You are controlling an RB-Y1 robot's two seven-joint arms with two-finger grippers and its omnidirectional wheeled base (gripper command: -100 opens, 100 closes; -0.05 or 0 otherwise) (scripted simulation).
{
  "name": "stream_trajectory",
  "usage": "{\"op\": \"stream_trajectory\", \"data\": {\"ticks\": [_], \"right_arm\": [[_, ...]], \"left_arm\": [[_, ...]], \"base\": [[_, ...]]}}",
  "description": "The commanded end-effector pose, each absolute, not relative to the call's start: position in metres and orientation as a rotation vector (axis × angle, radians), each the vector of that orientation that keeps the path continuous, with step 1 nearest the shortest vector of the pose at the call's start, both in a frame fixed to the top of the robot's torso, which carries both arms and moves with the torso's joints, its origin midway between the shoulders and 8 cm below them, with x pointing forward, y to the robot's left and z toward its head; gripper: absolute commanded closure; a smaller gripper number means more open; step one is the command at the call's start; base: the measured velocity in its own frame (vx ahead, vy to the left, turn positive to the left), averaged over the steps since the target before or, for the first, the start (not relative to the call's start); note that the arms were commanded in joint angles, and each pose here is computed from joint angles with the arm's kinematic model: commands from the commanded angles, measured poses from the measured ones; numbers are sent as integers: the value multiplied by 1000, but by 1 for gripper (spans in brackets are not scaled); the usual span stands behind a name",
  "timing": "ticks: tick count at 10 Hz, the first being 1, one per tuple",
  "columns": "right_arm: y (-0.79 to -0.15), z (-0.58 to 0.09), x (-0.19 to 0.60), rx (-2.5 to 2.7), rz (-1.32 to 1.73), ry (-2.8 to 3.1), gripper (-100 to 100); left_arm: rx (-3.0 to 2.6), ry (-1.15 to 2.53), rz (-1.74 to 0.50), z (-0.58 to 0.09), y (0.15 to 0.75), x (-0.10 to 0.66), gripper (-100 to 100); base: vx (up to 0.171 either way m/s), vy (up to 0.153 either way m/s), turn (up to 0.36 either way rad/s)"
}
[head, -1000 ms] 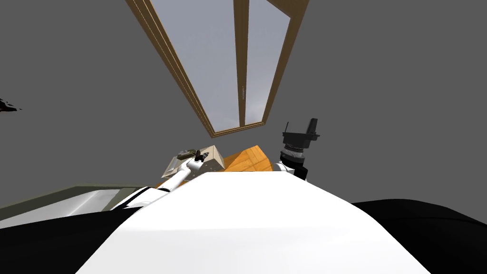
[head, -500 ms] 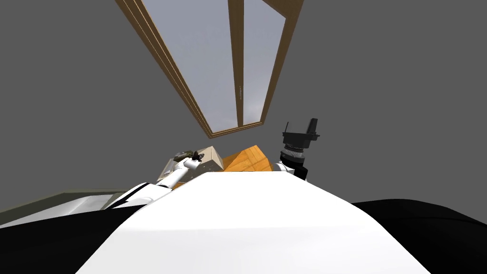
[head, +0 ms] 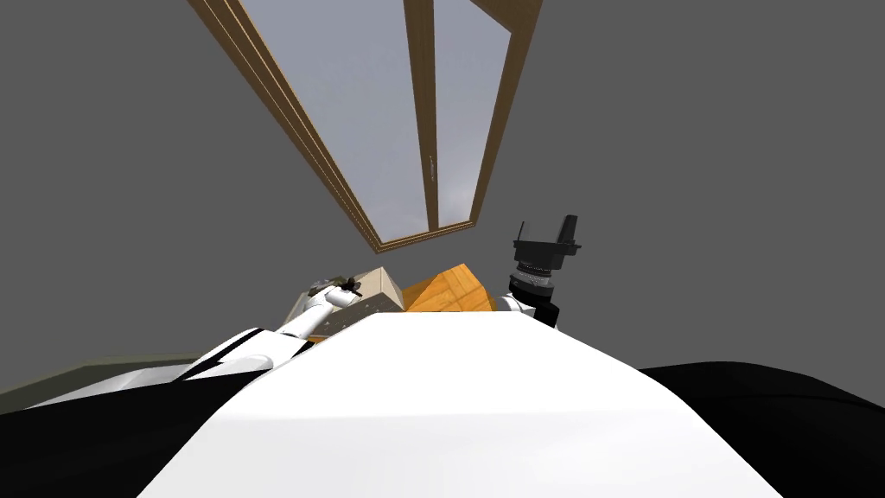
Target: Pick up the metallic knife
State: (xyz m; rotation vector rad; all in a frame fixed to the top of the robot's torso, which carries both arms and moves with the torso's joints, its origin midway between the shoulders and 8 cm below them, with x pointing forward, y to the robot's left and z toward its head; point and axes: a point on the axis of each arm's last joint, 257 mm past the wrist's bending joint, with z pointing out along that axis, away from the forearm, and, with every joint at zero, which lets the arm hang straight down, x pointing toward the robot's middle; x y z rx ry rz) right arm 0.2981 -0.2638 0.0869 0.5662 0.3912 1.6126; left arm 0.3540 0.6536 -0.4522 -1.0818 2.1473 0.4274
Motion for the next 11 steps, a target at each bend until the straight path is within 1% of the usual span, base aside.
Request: {"op": "stream_trajectory", "data": {"ticks": [1, 2, 3, 5, 7, 11], "right_arm": [[-264, 87, 298, 566, 1613, 391, 0], [-264, 87, 298, 566, 1613, 391, 0], [-264, 87, 298, 566, 1613, 391, 0], [-264, 87, 298, 566, 1613, 391, 0], [-264, 87, 298, 566, 1613, 391, 0], [-264, 87, 298, 566, 1613, 391, 0]], "left_arm": [[-1082, 2147, 427, -452, 654, 354, -100], [-1084, 2148, 434, -452, 655, 353, 0], [-1128, 2123, 452, -453, 661, 350, -100], [-1176, 2100, 475, -456, 667, 345, -100], [-1221, 2080, 494, -460, 671, 339, -100], [-1310, 2046, 528, -469, 674, 327, -100]], "base": [[4, -7, -13], [0, 0, 0], [-60, 40, -245], [-121, 95, -283], [-105, 93, -198], [-106, 60, -201]]}}
